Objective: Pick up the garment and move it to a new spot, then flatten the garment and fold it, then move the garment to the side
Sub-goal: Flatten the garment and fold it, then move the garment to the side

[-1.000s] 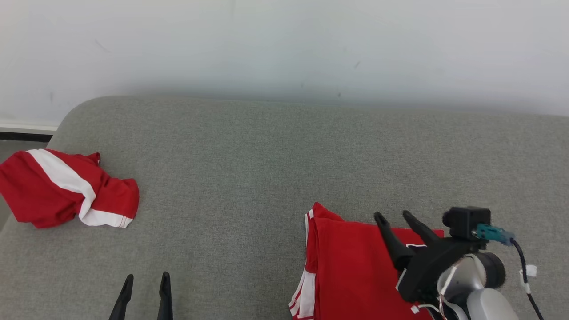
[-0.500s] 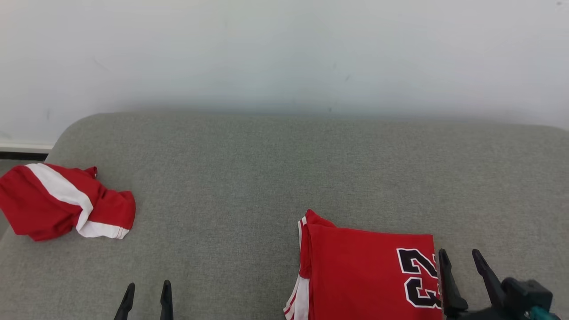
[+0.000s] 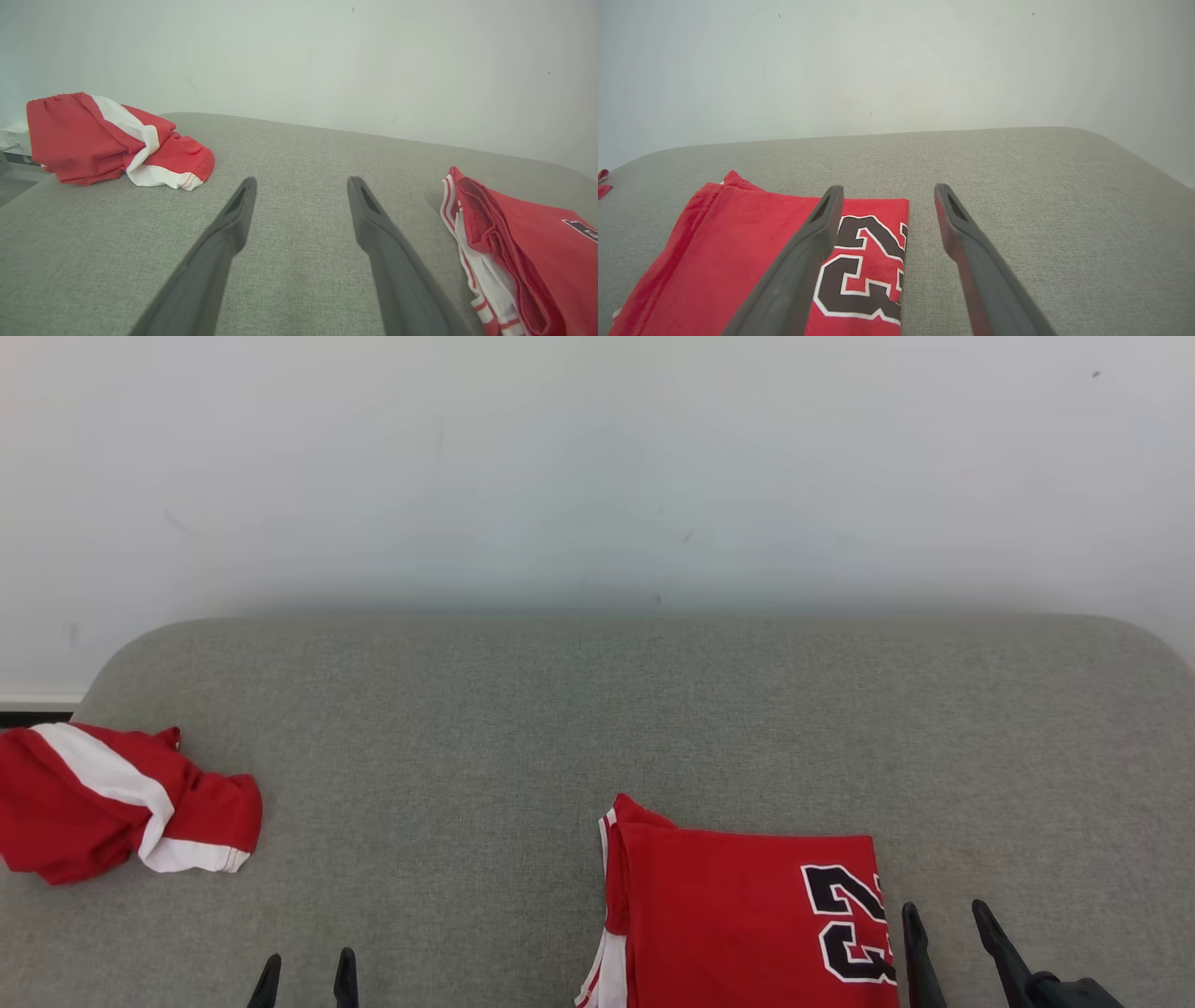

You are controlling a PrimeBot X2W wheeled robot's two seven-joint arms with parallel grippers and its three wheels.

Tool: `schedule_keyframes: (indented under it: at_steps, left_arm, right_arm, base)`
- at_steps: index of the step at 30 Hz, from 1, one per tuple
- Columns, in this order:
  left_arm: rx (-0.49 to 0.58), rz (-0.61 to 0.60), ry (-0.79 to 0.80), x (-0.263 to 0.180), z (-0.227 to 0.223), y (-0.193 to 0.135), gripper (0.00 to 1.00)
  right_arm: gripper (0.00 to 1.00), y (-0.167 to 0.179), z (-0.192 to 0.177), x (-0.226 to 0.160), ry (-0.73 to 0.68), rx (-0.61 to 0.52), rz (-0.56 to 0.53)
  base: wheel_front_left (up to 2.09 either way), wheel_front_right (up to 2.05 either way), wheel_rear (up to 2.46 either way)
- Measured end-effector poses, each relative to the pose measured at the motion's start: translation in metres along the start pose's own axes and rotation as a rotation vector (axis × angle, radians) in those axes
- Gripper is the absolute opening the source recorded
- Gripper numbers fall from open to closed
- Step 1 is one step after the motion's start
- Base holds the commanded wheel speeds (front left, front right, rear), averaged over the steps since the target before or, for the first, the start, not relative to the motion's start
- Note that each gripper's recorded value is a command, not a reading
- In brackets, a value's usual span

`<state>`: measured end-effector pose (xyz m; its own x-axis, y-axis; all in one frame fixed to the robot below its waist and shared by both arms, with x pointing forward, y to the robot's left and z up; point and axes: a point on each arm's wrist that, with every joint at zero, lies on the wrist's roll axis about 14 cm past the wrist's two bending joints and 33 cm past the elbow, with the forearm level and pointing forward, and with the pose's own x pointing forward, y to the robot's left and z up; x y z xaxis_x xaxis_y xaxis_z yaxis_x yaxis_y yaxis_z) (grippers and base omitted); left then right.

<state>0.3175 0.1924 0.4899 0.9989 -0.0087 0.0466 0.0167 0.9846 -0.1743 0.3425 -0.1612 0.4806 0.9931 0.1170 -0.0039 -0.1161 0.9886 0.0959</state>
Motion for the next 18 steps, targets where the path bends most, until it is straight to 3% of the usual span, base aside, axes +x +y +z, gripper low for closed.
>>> schedule_keyframes:
  at_steps: [18]
  left_arm:
    - [0.035, -0.038, 0.002, 0.006, 0.000, -0.007, 1.00]
  right_arm:
    - [1.00, -0.022, -0.003, -0.017, -0.006, 0.010, -0.077]
  base:
    - [0.00, 0.00, 0.00]
